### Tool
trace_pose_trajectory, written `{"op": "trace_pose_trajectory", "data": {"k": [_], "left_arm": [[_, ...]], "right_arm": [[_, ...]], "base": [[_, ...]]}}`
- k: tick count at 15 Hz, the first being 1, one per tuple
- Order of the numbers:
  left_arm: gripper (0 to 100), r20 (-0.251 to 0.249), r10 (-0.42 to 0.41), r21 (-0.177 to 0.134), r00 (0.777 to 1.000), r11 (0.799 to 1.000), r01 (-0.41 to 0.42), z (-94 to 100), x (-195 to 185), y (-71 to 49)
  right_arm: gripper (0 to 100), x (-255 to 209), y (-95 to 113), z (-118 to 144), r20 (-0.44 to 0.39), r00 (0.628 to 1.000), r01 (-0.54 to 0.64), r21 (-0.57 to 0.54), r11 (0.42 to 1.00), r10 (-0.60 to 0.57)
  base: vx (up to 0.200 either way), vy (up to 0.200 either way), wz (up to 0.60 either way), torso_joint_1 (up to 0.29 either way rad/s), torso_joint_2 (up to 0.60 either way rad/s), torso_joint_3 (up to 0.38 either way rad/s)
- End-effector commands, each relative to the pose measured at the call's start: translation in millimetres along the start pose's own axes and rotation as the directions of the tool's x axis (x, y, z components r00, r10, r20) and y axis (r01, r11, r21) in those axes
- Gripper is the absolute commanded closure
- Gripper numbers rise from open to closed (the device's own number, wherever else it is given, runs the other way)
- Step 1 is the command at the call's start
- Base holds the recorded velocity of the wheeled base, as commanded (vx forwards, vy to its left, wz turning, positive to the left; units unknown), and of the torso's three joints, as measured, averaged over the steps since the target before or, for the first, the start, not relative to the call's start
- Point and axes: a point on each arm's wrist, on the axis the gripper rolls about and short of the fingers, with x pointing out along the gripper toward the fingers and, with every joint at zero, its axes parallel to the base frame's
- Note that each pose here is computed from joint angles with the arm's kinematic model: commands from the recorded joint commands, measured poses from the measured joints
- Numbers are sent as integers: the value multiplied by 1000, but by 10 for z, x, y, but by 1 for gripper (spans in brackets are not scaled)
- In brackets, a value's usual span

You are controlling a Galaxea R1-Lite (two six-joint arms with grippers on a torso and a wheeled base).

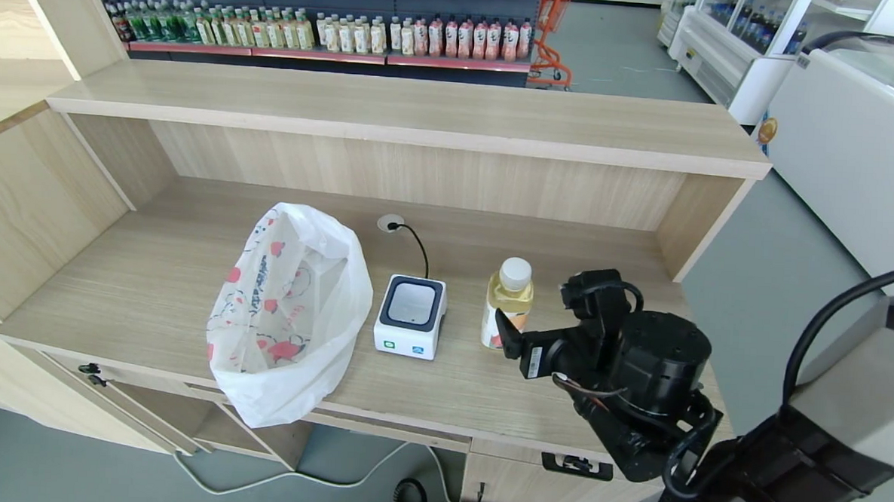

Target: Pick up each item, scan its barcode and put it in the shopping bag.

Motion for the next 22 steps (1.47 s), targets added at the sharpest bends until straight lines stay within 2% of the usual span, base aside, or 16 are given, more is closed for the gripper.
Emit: {"op": "trace_pose_trajectory", "data": {"k": [1,9,17,22], "left_arm": [[0,0,0,0,1000,1000,0,0,0,0],[0,0,0,0,1000,1000,0,0,0,0],[0,0,0,0,1000,1000,0,0,0,0],[0,0,0,0,1000,1000,0,0,0,0]], "right_arm": [[0,78,14,-96,-16,1000,4,0,1000,-4],[0,316,72,-130,14,1000,17,59,998,-18],[0,563,141,-308,13,1000,21,75,997,-22],[0,710,195,-432,11,999,-43,76,996,42]], "base": [[0,0,0,0,0,0],[0,0,0,0,0,0],[0,0,0,0,0,0],[0,0,0,0,0,0]]}}
